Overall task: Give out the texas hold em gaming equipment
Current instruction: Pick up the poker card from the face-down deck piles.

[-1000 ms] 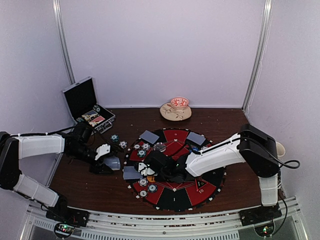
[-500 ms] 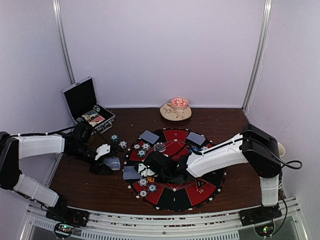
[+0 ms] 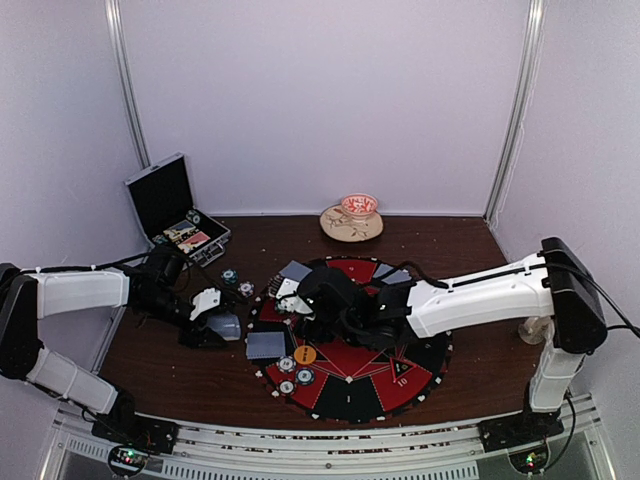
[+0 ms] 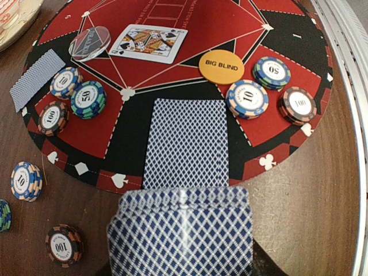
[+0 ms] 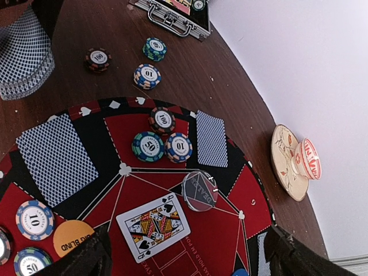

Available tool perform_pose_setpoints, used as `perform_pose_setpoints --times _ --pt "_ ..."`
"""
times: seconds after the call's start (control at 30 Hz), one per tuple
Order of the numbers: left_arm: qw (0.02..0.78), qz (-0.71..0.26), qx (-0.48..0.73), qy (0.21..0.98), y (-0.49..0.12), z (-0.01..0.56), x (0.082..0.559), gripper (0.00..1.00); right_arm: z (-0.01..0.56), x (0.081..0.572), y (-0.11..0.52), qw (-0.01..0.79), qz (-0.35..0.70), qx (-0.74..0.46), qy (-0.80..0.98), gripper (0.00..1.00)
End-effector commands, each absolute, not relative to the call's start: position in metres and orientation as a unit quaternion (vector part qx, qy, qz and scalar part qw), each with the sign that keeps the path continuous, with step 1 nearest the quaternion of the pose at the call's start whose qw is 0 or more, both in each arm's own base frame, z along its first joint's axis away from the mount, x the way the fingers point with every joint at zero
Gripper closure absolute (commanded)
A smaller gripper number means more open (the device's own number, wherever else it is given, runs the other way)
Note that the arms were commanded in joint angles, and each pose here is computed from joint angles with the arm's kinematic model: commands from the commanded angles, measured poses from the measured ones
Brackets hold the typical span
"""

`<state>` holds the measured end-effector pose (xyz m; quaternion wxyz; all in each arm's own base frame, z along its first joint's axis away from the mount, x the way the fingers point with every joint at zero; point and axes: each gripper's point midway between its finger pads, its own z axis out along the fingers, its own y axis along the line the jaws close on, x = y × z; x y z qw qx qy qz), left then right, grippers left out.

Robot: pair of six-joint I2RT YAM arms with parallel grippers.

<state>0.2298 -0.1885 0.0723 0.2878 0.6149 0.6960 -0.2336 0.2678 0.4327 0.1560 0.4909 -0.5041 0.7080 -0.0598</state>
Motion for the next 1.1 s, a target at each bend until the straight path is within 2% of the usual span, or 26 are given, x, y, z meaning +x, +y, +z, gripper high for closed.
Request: perform_pose_setpoints --times 0.0,0.07,0.23,0.57,0.87,1.07 --pt "0.303 -0.235 0.617 0.687 -0.192 0.078 0.234 0.48 0.19 0.263 0.442 0.517 0.029 -0.431 0.739 0.04" --pt "0.303 -0.236 0.616 0.687 -0.192 0.079 0.234 0.48 0.199 0.257 0.451 0.516 0.083 -0.415 0.745 0.0" --pt "0.304 -0.236 0.616 0.687 -0.192 0.079 0.234 0.48 0.212 0.257 0.472 0.503 0.188 -0.347 0.769 0.0" --pt "0.305 -0.236 0.617 0.686 -0.192 0.08 0.233 0.48 0.163 0.271 0.523 0.346 0.416 -0.203 0.816 0.0" --pt "0.306 -0.237 0.618 0.685 -0.192 0.08 0.233 0.48 0.136 0.263 0.559 0.276 0.488 -0.186 0.806 0.0" --pt "0.307 -0.236 0.618 0.685 -0.192 0.08 0.233 0.48 0.127 0.261 0.576 0.251 0.51 -0.185 0.802 0.03"
